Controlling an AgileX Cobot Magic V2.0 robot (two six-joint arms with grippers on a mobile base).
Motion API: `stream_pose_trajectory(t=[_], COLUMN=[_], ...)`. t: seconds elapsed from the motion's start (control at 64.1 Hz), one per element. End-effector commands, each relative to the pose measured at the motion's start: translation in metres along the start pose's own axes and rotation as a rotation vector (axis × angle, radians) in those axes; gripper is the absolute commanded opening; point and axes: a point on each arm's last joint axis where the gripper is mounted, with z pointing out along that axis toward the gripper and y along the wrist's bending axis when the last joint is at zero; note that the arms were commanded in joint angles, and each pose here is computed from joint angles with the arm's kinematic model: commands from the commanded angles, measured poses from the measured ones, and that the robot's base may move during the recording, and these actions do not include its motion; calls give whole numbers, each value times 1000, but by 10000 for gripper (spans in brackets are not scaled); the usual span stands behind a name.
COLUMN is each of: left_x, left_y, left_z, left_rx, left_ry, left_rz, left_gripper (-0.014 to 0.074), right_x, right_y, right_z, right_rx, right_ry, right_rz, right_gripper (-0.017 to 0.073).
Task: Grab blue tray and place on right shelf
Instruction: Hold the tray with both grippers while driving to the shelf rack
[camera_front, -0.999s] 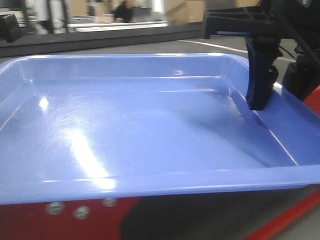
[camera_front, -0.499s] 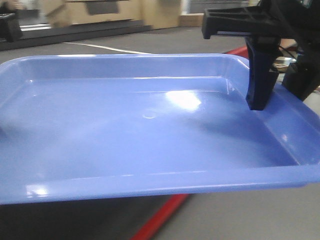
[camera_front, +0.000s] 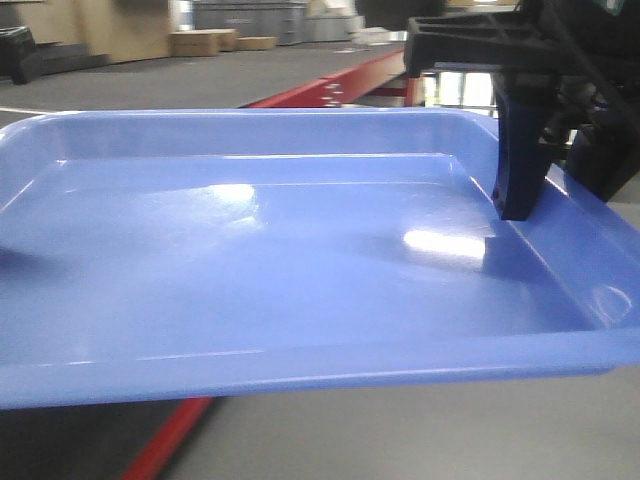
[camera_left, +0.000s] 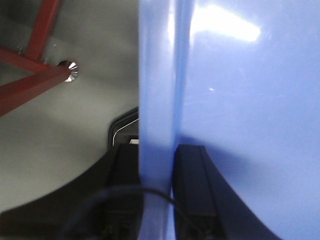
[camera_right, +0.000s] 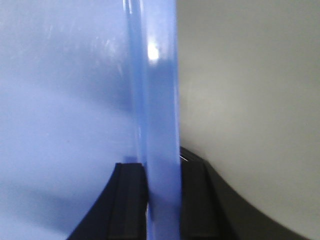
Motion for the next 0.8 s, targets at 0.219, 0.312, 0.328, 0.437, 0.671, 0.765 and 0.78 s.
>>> stream_pose_trajectory(t=[0.219, 0.312, 0.328, 0.437, 0.671, 0.765, 0.78], left_x=[-1, -1, -1, -1, -1, -1, -1], left_y=[-6, -6, -6, -6, -6, -6, -6], left_z=[-13, -13, -13, -13, -13, -13, -13], left_rx=[50, 50, 50, 50, 50, 50, 50], left_ry=[-37, -37, -37, -37, -37, -37, -37], left_rz=[-3, -3, -3, -3, -3, -3, -3], left_gripper=[42, 42, 42, 42, 42, 42, 42], right_x=[-8, -8, -8, -8, -8, -8, -8], right_y=[4, 4, 4, 4, 4, 4, 4], right_z=[-19, -19, -19, -19, -19, -19, -19], right_rx=[-78, -78, -78, -78, -78, -78, -78], right_ry=[-91, -91, -91, -91, -91, -91, -91], right_rz=[12, 12, 12, 12, 12, 12, 12], right_gripper=[230, 230, 230, 230, 230, 230, 230])
